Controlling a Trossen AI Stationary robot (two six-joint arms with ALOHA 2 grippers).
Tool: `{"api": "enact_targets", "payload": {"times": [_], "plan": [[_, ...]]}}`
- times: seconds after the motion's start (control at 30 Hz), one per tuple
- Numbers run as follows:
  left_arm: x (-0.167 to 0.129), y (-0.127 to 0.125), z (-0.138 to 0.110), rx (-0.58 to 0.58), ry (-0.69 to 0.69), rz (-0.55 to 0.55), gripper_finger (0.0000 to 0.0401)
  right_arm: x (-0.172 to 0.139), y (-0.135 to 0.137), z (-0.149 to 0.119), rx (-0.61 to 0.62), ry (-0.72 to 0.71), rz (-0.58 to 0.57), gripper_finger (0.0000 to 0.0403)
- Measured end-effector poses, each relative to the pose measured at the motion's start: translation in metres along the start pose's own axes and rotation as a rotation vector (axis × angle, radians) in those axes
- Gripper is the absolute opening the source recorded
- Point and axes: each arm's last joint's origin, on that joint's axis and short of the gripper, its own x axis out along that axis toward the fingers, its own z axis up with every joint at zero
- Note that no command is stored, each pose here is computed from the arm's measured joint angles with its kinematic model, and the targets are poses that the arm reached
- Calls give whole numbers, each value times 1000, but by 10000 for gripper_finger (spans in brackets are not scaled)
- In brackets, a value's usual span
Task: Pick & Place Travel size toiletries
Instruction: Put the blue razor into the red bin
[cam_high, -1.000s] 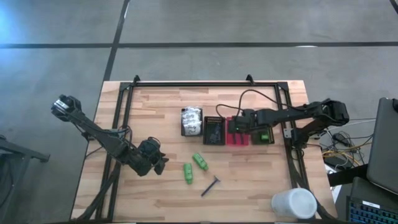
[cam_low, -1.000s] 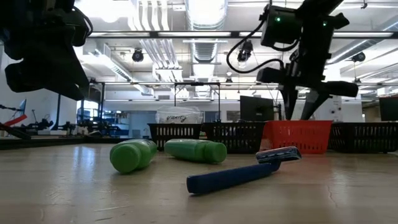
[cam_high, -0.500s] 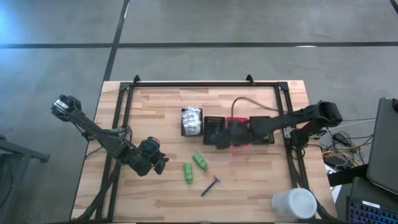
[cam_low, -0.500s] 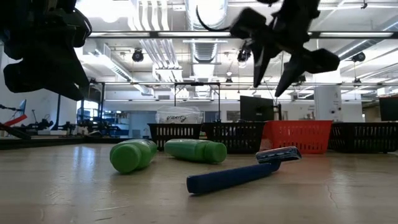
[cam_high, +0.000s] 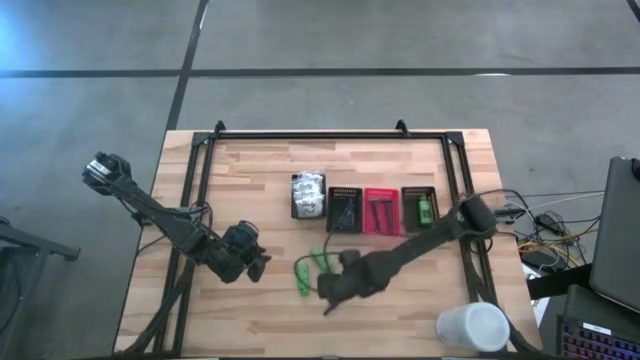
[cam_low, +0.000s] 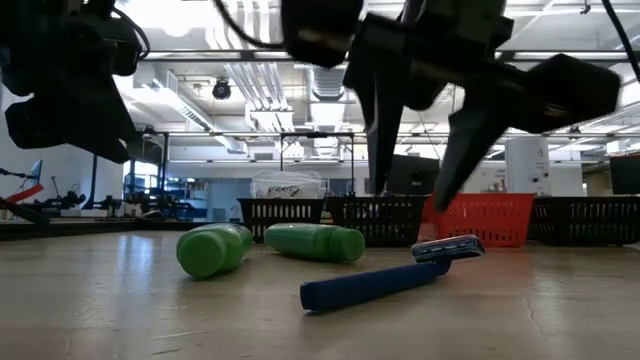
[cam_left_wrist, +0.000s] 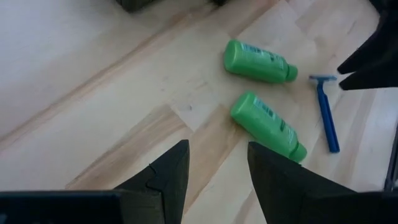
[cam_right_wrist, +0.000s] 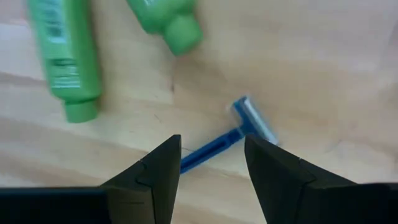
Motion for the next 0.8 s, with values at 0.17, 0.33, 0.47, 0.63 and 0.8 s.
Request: {"api": "enact_targets", "payload": {"times": [0.17,0.33,0.47,0.63,0.8], "plan": [[0,0,-2,31,59,-16,168,17,9,-23,100,-10,-46,182],[0,-1,-3,58,92,-25,168,20,15,-31,122,-41,-113,196],[0,-1,-3,60,102,-26,168,21,18,-33,115,-60,-155,206],[0,0,-4,81,108,-27,168,34,24,-37,91,-63,-160,217],[0,0,-4,93,108,-28,168,48,28,-40,61,-59,-170,223]]}}
